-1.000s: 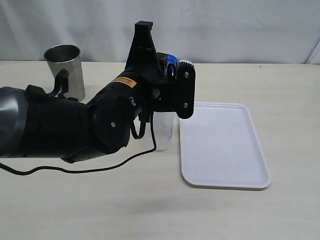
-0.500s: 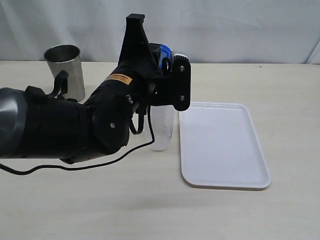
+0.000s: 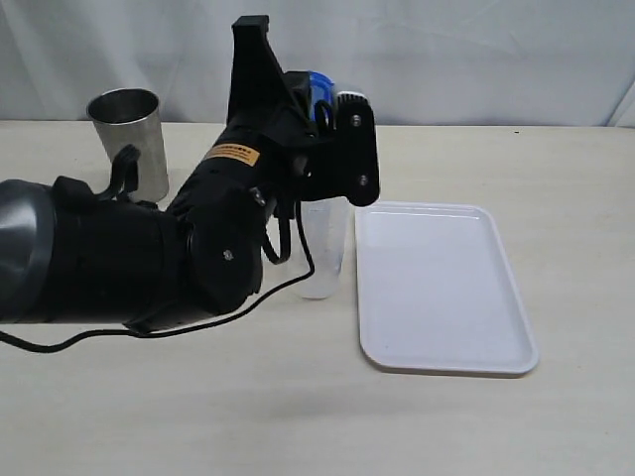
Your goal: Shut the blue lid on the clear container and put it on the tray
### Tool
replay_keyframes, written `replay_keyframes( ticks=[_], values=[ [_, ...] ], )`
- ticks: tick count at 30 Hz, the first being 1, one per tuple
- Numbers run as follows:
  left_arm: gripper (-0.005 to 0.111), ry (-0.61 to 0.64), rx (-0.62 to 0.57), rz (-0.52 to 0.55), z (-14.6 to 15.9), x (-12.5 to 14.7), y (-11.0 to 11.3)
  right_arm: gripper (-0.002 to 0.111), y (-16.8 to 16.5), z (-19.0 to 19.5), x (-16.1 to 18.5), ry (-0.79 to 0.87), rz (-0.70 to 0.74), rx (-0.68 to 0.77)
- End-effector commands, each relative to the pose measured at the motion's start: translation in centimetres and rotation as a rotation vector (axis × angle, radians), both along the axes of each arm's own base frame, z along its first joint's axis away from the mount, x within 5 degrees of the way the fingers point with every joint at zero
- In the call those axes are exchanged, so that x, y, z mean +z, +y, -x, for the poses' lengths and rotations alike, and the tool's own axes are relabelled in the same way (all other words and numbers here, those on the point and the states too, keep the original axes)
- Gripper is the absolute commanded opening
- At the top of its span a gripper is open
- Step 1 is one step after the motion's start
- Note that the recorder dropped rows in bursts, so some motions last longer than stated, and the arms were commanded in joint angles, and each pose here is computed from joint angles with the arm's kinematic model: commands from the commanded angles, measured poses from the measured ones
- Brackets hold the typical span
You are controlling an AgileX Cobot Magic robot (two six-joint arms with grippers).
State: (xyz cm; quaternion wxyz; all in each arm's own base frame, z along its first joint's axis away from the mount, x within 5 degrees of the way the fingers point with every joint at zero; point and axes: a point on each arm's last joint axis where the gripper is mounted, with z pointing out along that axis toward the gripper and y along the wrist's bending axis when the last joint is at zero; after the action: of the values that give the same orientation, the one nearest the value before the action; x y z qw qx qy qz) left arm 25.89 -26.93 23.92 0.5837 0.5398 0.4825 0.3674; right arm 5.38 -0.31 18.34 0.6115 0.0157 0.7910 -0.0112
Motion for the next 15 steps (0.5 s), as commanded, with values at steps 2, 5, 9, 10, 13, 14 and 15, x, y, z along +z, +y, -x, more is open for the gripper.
replay_keyframes(
  ticks=[2, 5, 9, 10, 13, 14, 15],
  values=[
    [0.0, -0.004, -0.011, 0.038, 1.32, 0.43, -0.76, 0.005, 0.0, 0.03, -0.1, 0.0, 0.003, 0.002],
    [0.0, 0.002, -0.014, 0.042, 1.57, 0.39, -0.93, 0.005, 0.0, 0.03, -0.1, 0.0, 0.003, 0.002],
    [0.0, -0.011, -0.027, 0.03, 1.6, 0.47, -1.04, 0.005, 0.0, 0.03, -0.1, 0.0, 0.003, 0.002],
    [0.0, -0.021, -0.036, 0.024, 1.62, 0.54, -1.12, 0.005, 0.0, 0.03, -0.1, 0.0, 0.003, 0.002],
    [0.0, -0.056, -0.076, 0.016, 1.74, 0.83, -1.46, 0.005, 0.0, 0.03, -0.1, 0.0, 0.003, 0.002],
    [0.0, -0.069, -0.087, 0.013, 1.66, 0.92, -1.48, 0.005, 0.0, 0.03, -0.1, 0.0, 0.003, 0.002],
    [0.0, -0.073, -0.092, 0.01, 1.68, 0.95, -1.52, 0.005, 0.0, 0.03, -0.1, 0.0, 0.003, 0.002]
  ],
)
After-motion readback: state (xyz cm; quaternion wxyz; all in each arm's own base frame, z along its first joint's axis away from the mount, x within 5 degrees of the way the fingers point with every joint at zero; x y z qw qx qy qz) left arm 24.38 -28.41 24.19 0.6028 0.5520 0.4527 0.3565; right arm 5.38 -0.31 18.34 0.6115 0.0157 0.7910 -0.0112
